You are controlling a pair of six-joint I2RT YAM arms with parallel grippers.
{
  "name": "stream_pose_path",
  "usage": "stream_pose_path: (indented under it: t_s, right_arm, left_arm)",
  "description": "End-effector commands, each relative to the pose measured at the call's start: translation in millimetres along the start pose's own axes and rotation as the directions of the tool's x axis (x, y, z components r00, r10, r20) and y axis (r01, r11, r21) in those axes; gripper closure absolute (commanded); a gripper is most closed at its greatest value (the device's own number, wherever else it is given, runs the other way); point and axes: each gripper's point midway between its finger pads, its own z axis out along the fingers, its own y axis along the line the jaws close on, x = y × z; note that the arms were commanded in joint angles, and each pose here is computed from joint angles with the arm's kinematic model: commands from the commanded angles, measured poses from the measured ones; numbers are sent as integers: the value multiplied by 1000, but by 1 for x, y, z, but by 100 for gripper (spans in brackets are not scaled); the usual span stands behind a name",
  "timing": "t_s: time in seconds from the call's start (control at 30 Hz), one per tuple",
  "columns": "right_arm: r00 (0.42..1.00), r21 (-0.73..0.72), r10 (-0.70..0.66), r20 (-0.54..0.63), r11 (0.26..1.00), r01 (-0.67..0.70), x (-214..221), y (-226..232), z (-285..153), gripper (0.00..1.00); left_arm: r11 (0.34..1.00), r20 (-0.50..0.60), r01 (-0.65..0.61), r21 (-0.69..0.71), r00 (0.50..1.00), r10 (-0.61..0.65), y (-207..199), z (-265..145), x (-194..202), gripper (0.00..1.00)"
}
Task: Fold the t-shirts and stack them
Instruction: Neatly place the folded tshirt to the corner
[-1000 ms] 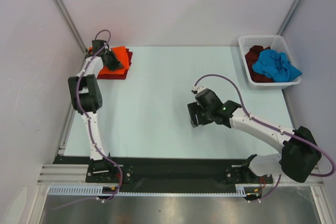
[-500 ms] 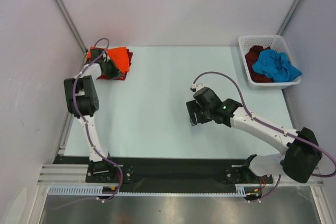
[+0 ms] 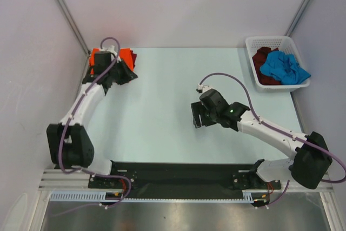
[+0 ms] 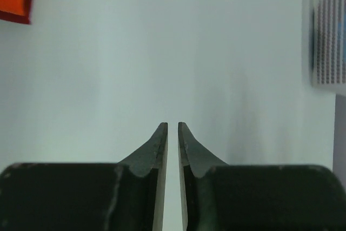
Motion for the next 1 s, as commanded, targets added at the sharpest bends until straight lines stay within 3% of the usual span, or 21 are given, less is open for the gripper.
stream_pose_path:
  t_s: [0.0,0.13,0.23,0.43,0.5,0.53,0.6,0.63,0.73,0.77,0.8,0.83,0.9,0.97]
  right_arm:
    - [989,-64,128,80,990,-123,-21,4,3,28]
    - [968,-107,233,95,969,-223,-29,-8,8,28]
    - [942,-122,317,107,945,-304,-37,-23,7,28]
    - [880,-126,447,161,894,-431,-17,-52,11,24]
    - [817,-169,542,194,839,-517,-18,-63,11,22]
    - [801,-156,575,170,818,-554,7,-70,19,21]
    - [725,-257,652,223,756,-601,2,-73,11,19]
    - [710,-263,675,200,735,-625,28,-75,20,18]
    - [595,-493,751,286,648,-581,14,-63,-6,13]
    - [572,-493,784,243,607,-623,51,-66,8,8]
    - [488,-580,844,222,517,-630,47,-63,-4,4]
    - [476,-540,860,183,492,-683,70,-66,6,0]
    - [465,-593,859,217,494,-636,59,-64,-11,0]
    - [471,-551,863,183,487,-678,78,-65,-5,0]
  left_arm:
    - [991,28,-129,-37,991,130,-18,-30,25,82]
    - [981,119,-195,-7,974,195,-34,-82,24,73]
    - [968,102,-250,7,963,248,-38,-100,34,67]
    - [950,42,-220,222,976,216,-62,-95,98,54]
    - [943,7,-220,249,974,225,-62,-93,123,52]
    - [927,4,-241,288,968,251,-73,-94,134,49]
    - [922,-29,-225,316,969,246,-71,-94,158,46]
    - [910,-38,-224,350,967,253,-78,-96,169,44]
    - [879,6,-189,438,978,208,-83,-105,191,41]
    - [875,9,-137,465,989,150,-77,-103,204,40]
    - [866,20,-110,488,993,115,-75,-106,208,39]
    - [850,20,-52,525,999,49,-69,-113,220,38]
    - [807,68,-18,590,997,-27,-70,-121,220,35]
    - [759,71,59,649,988,-138,-63,-130,229,32]
